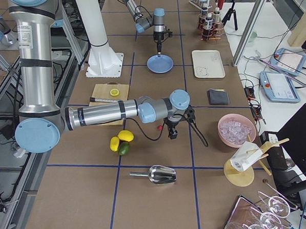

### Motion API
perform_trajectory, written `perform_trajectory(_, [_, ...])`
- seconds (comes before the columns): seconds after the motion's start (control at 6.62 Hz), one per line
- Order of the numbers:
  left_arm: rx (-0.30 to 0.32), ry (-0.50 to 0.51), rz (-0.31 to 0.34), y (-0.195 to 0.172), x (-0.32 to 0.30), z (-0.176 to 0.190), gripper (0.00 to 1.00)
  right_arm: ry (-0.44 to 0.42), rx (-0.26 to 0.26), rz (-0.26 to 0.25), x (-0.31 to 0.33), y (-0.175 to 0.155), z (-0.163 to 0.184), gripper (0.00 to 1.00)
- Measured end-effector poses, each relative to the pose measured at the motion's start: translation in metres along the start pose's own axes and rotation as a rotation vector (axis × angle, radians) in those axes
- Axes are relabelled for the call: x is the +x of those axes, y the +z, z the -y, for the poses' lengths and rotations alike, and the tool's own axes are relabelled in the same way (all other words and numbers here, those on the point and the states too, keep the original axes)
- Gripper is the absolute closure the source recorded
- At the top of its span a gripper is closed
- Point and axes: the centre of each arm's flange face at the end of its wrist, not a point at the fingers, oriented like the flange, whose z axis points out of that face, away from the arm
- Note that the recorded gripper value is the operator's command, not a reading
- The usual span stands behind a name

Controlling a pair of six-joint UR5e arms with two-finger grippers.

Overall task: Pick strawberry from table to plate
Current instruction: 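Grip the plate rim with the left gripper and slide it toward the table center, then release the plate with the left gripper while the right gripper grasps the strawberry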

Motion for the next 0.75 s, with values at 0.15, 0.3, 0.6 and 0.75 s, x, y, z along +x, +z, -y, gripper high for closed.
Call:
perform_trajectory(0.15, [0.001,0.005,-0.01,-0.004,0.005,-0.002,0.28,0.041,0.053,-0.021,-0.023,0.028,-0.003,0.01])
perform_trajectory(0.3, [0.002,0.007,-0.015,-0.006,0.007,-0.003,0.28,0.063,0.078,-0.017,-0.034,0.05,-0.011,0.01])
perform_trajectory(0.6, [0.003,0.009,-0.019,-0.007,0.009,-0.003,0.27,0.064,0.062,-0.023,-0.039,0.075,-0.024,0.01])
perform_trajectory(0.75, [0.003,0.01,-0.02,-0.008,0.01,-0.004,0.27,0.057,0.05,-0.024,-0.042,0.082,-0.027,0.04])
